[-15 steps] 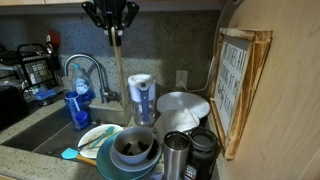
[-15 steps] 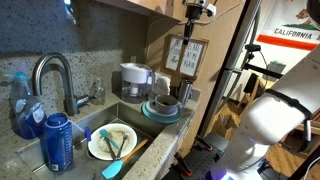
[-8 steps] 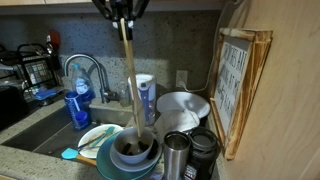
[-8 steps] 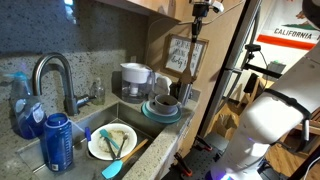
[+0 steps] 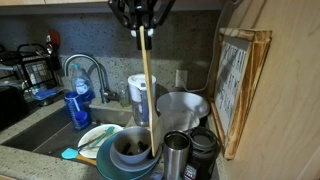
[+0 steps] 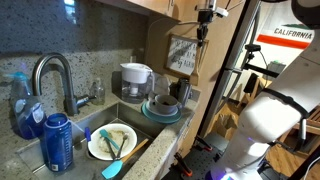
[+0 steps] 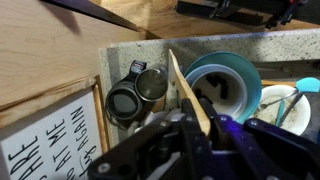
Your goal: Remove the wooden spatula from the holder and place it inside the white bowl, stir the contents in the bowl using the spatula, place the spatula back in the holder
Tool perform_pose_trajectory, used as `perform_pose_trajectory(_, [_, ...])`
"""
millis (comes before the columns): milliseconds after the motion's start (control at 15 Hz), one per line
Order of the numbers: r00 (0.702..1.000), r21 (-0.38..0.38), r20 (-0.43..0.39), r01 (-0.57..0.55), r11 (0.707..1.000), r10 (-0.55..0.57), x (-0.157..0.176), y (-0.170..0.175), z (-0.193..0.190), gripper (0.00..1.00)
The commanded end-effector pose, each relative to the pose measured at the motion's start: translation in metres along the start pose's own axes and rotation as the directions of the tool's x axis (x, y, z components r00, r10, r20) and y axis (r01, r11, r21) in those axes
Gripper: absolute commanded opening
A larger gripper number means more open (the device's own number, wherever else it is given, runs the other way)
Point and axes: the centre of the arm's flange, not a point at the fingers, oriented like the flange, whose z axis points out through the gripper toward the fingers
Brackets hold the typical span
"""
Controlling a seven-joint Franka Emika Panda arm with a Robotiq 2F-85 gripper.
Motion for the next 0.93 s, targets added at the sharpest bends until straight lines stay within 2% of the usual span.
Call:
perform_pose_trajectory(0, [1.0,-0.024,0.005,-0.015,1.0,0.015,0.01,0.017,-0.003,0.03])
perform_pose_trajectory(867, [1.0,-0.054,0.003,-0.018,0.998,0.018,0.045,0.036,0.0,0.03])
